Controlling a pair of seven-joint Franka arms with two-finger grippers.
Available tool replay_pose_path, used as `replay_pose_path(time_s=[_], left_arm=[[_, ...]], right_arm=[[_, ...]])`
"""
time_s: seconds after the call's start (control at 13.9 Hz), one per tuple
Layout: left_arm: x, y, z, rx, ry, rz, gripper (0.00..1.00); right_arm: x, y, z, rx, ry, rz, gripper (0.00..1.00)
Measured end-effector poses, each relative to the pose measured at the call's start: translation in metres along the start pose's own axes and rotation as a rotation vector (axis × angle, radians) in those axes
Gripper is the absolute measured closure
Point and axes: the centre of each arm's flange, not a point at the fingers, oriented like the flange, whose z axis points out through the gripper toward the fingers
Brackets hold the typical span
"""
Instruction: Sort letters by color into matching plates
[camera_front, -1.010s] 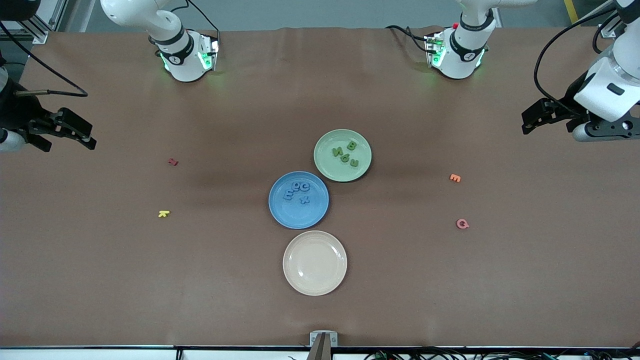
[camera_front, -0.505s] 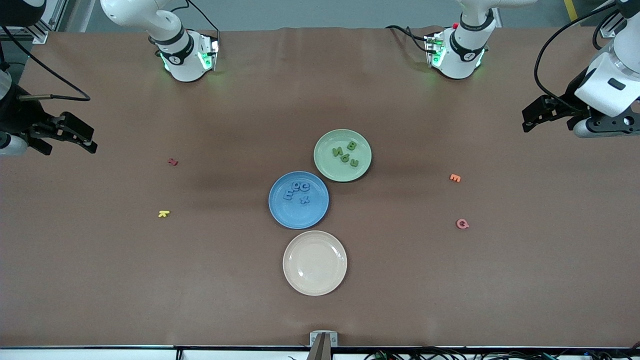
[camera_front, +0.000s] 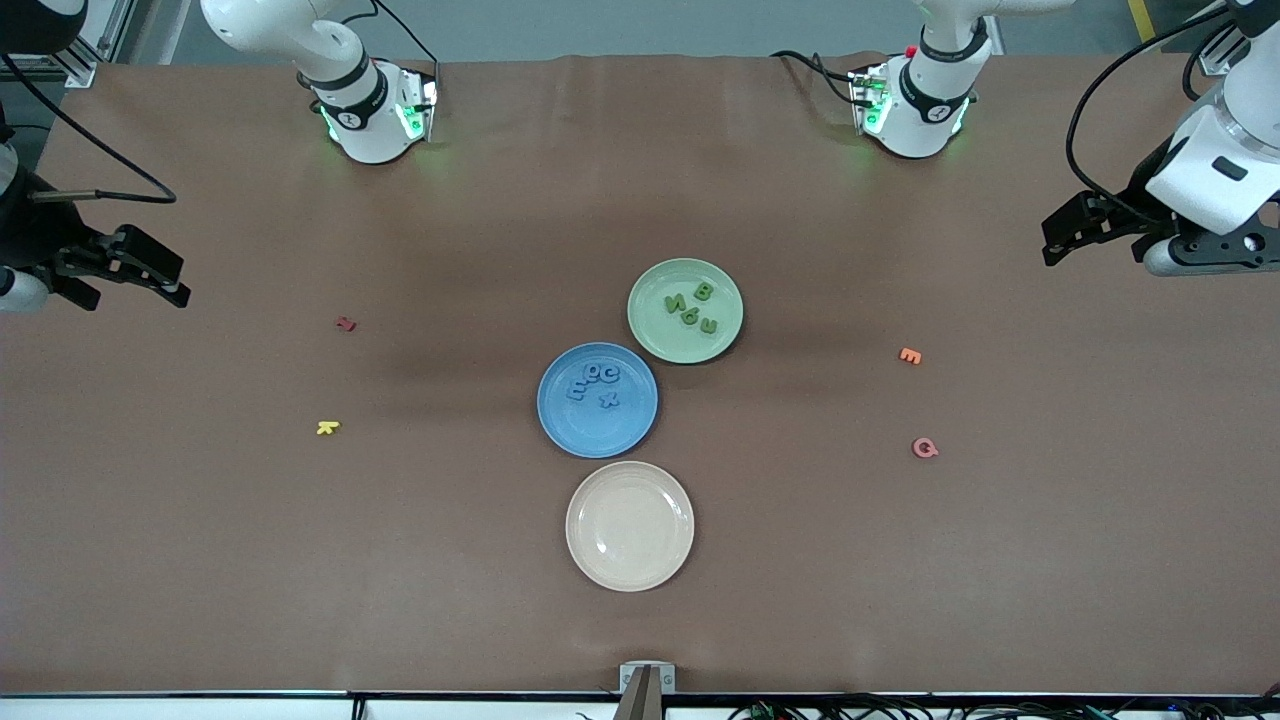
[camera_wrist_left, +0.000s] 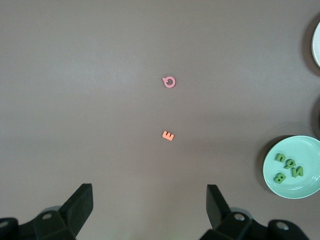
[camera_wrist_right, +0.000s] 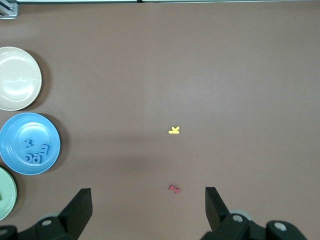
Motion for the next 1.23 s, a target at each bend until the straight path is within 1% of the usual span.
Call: replay_pose_path(time_s=[0.36, 0.87, 1.23], left_arm=[[0.000, 0.001, 0.000, 0.000, -0.001, 0.002, 0.00], [0.000, 0.001, -0.001, 0.000, -0.001, 0.003, 0.00], [0.000, 0.001, -0.003, 0.000, 0.003, 0.003, 0.00]], right_arm=[[0.002, 0.009, 0.004, 0.009, -0.007, 0.012, 0.00], [0.003, 0.037, 0.003, 0.017, -0.004, 0.054, 0.00], [0.003, 0.044, 0.002, 0.019, -0.002, 0.065, 0.00]])
